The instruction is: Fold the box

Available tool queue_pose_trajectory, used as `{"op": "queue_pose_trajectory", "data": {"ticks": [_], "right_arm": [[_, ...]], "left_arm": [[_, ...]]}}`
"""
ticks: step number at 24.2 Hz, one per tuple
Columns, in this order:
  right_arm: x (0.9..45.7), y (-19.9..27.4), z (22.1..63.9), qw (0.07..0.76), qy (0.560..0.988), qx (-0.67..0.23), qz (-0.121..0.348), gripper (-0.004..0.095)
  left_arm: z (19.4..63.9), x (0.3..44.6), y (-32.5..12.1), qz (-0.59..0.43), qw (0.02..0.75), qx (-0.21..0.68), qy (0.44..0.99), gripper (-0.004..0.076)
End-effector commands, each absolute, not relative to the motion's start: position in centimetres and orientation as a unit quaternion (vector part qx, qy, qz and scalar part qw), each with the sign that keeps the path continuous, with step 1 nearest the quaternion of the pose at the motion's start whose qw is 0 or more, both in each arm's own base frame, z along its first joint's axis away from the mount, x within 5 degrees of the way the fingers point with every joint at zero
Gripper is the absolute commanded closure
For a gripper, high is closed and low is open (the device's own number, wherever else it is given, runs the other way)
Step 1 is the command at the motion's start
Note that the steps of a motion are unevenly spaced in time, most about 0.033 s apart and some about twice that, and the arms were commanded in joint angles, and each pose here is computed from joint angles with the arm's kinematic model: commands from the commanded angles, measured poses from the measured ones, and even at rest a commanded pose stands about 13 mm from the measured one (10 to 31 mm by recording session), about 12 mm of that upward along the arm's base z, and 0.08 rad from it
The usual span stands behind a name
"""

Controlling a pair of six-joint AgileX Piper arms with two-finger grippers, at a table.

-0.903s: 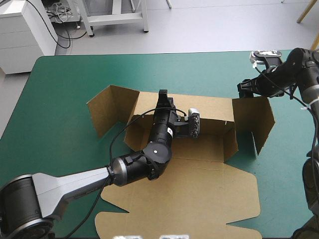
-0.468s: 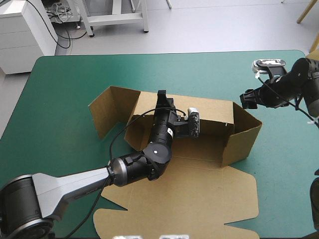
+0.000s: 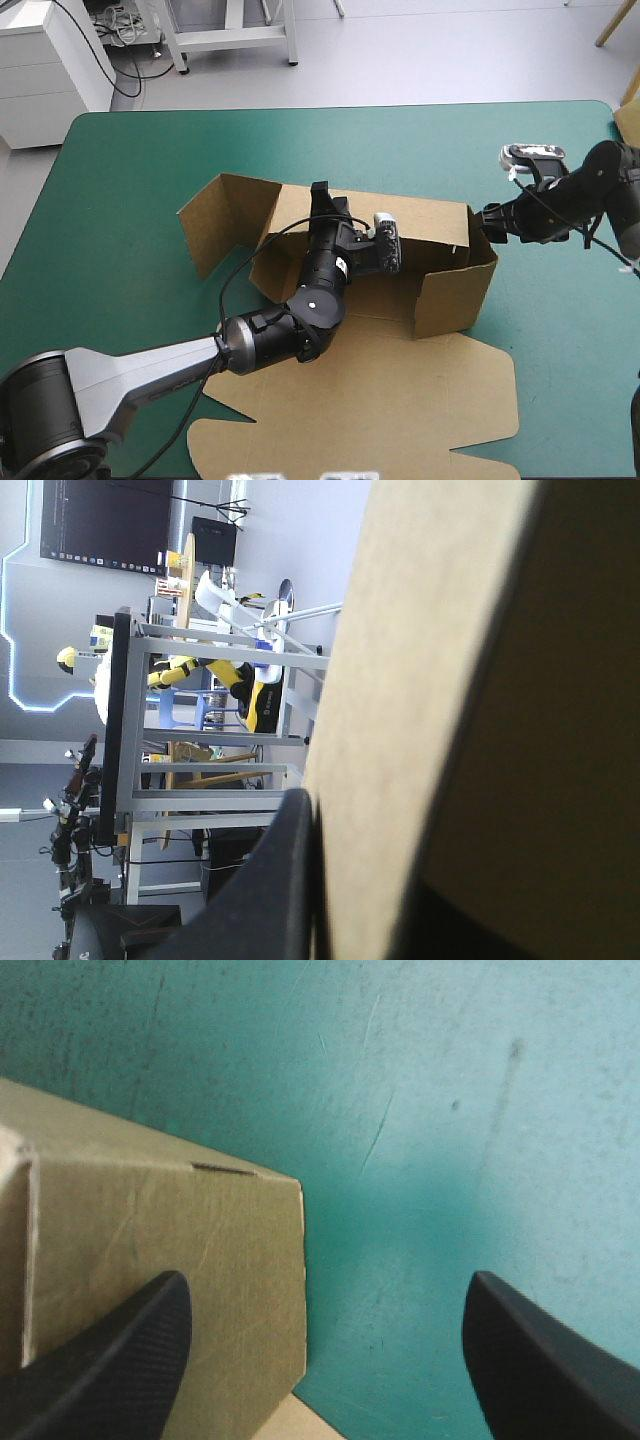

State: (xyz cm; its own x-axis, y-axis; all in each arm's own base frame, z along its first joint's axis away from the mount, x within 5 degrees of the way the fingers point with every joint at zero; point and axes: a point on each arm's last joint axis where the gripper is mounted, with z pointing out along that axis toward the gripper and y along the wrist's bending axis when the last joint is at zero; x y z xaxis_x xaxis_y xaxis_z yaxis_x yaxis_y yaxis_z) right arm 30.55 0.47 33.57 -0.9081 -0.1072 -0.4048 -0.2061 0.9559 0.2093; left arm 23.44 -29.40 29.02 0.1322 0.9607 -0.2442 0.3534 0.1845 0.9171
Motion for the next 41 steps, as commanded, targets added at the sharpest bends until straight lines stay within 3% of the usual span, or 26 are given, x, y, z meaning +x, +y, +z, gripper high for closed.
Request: {"op": "queue_pose_trajectory", "data": {"ticks": [1, 8, 13, 21, 27, 33, 41], "right_arm": [[28.4, 0.7, 35.8, 0.261, 0.953, -0.087, 0.128, 0.0209], [24.6, 1.1, 34.7, 0.305, 0.938, -0.119, 0.116, 0.0209], [23.6, 2.4, 31.7, 0.307, 0.917, -0.19, 0.169, 0.0209], [23.0, 3.0, 31.1, 0.301, 0.9, -0.252, 0.19, 0.0209], [22.7, 3.2, 31.0, 0.288, 0.899, -0.258, 0.205, 0.0209], [24.0, 3.1, 31.6, 0.353, 0.89, -0.206, 0.202, 0.0209], [23.6, 3.5, 31.7, 0.347, 0.882, -0.224, 0.227, 0.0209]], "left_arm": [[30.8, 23.0, -28.8, 0.289, 0.514, 0.536, 0.603, 0.0731], [29.9, 23.2, -29.2, 0.32, 0.484, 0.582, 0.57, 0.0731], [29.4, 23.2, -29.3, 0.314, 0.476, 0.582, 0.58, 0.0731], [29.4, 23.2, -29.3, 0.312, 0.477, 0.582, 0.58, 0.0731], [29.4, 23.2, -29.3, 0.312, 0.477, 0.582, 0.58, 0.0731], [29.4, 23.2, -29.3, 0.31, 0.478, 0.584, 0.579, 0.0731], [29.4, 23.2, -29.3, 0.315, 0.473, 0.591, 0.572, 0.0731]]}}
